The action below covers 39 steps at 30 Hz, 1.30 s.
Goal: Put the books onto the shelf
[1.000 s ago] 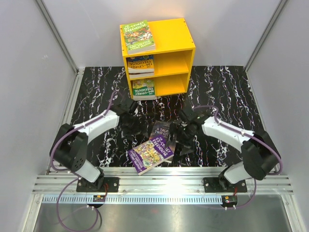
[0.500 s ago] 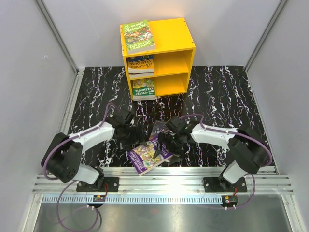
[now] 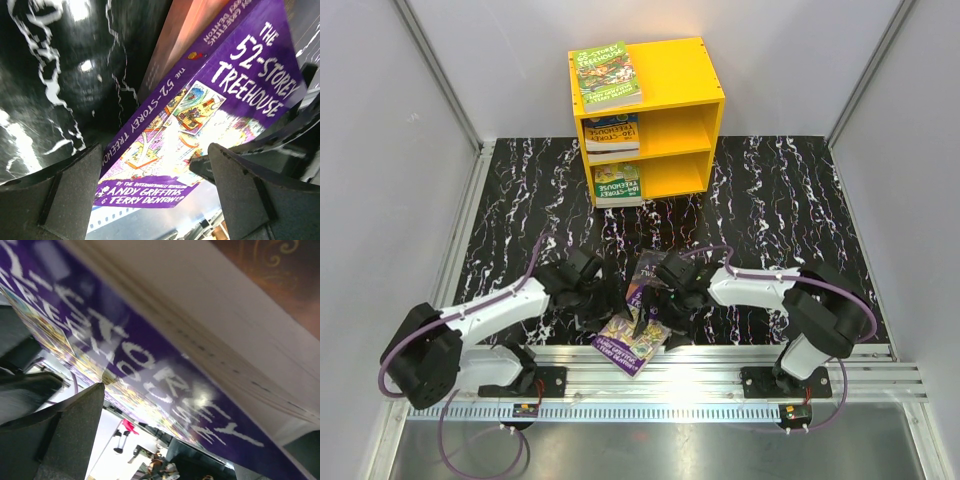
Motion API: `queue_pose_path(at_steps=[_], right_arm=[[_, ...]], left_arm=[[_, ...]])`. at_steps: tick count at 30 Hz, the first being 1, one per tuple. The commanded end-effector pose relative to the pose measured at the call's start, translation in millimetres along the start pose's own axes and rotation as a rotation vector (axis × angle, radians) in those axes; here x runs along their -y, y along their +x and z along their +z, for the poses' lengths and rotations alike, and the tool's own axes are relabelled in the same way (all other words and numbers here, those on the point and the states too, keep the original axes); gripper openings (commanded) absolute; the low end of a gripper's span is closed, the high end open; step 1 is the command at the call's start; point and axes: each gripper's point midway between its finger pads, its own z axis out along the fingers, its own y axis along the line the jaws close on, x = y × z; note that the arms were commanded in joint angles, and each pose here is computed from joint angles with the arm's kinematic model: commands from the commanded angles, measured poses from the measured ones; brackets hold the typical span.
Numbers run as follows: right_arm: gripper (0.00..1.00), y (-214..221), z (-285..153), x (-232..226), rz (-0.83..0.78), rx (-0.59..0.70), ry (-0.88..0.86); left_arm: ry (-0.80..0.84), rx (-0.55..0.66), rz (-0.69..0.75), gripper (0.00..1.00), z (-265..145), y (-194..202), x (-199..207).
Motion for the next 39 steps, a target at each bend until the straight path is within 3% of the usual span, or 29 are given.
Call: queue_pose_path(at_steps=[1, 7, 8, 10, 11, 15, 21, 24, 30, 34, 37, 39], right_arm=[[1.00, -17.8, 10.0, -2.1, -0.014, 0.107, -0.026], [0.87, -29.8, 13.4, 6.6, -0.025, 0.187, -0.017], [0.70, -30.4, 12.3, 6.7, -0.028, 0.198, -0.020], [0.46, -33.7, 11.0, 8.3, -0.031, 0.223, -0.024], [0.25, -33.2, 10.2, 8.8, -0.034, 0.226, -0.024], [0.00, -29.3, 0.6, 6.3, -0.037, 0.231, -0.036], [0.00, -22.3, -35.4, -12.9, -0.089, 0.267, -0.082], [0.00, -20.8, -66.3, -38.0, -0.125, 0.308, -0.131], [0.00, -19.1, -112.1, -75.1, -0.188, 0.365, -0.187], [0.00, -18.9, -137.4, -102.2, -0.227, 0.388, -0.230], [0.00, -18.3, -157.8, -118.7, -0.253, 0.403, -0.255], [0.00, -19.1, -173.5, -130.4, -0.260, 0.410, -0.295]], left_arm=[[0.092, -0.059, -0.063, 0.87, -1.7, 22.6, 17.4], [0.156, -0.090, -0.088, 0.86, -0.9, 39.3, 28.0], [0.167, -0.093, -0.089, 0.86, -0.3, 41.2, 28.5], [0.173, -0.102, -0.097, 0.86, -0.3, 45.2, 30.3], [0.174, -0.102, -0.097, 0.86, -0.5, 45.7, 30.7], [0.164, -0.089, -0.079, 0.86, -4.5, 45.0, 31.0], [0.148, 0.005, 0.017, 0.93, -25.2, 29.2, 37.3], [0.238, 0.086, 0.059, 0.93, -50.0, 16.1, 59.5], [0.484, 0.197, 0.136, 0.89, -104.8, -2.4, 110.6], [0.453, 0.265, 0.197, 0.89, -124.9, -14.9, 113.0], [0.459, 0.283, 0.226, 0.80, -135.6, -19.8, 111.3], [0.462, 0.318, 0.234, 0.80, -142.6, -26.8, 109.3]])
